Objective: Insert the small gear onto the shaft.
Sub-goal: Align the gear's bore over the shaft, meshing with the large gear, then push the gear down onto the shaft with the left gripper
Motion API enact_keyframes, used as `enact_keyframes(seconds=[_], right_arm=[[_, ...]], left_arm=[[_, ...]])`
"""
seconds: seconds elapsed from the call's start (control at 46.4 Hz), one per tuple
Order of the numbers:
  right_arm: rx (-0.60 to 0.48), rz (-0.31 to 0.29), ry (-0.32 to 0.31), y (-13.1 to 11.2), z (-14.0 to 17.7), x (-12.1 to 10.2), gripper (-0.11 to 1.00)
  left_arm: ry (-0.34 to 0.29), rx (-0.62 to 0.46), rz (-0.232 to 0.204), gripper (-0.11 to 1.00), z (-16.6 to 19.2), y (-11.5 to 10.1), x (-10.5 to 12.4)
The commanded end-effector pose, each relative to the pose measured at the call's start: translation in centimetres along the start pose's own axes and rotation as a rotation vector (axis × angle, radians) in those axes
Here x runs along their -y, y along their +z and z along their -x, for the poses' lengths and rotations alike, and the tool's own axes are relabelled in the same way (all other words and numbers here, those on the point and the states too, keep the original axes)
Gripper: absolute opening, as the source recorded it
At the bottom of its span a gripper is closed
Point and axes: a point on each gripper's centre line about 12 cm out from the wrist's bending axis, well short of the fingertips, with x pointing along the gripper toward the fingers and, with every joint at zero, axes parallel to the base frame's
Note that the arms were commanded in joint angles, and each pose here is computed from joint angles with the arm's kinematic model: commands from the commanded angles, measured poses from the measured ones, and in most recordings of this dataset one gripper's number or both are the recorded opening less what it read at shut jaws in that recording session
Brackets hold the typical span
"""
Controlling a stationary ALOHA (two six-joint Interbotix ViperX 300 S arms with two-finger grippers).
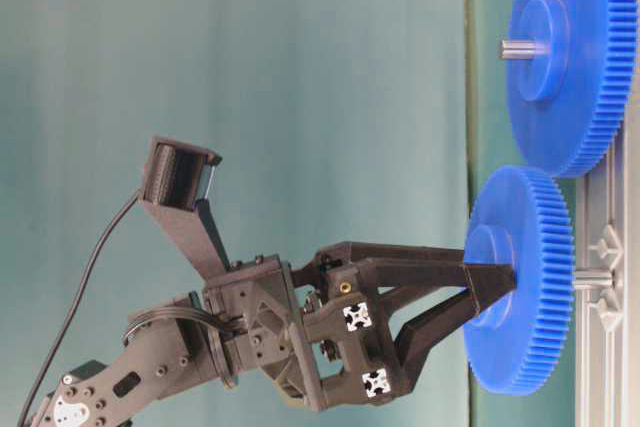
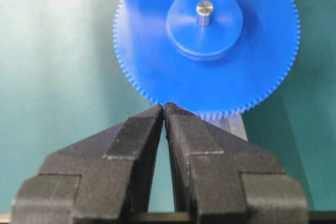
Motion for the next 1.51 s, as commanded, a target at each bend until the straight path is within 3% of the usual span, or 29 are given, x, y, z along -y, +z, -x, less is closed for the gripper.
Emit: enact_keyframes(seconds=[0.0,0.474,0.625,0.905,1.486], right_arm=[[0.017,-0.011,0.000,0.4,0.1,0.0,0.22],[0.017,-0.012,0.002,0.4,0.1,0.0,0.22],[0.017,-0.010,0.002,0.4,0.1,0.0,0.22],[0.036,-0.013,0.005,0.5,0.1,-0.1,0.22],[0.036,-0.054,0.010,0.4,0.1,-0.1,0.22]], left_arm=[[0.010,0.048,0.004,0.82,1.9,0.8,-0.3],[0.023,0.127,0.006,0.82,4.7,2.1,-0.6],[0.022,0.121,0.002,0.82,4.8,1.7,-0.5],[0.007,0.027,0.005,0.82,2.0,-1.1,0.0],[0.008,0.036,0.005,0.82,2.0,-0.6,-0.1]])
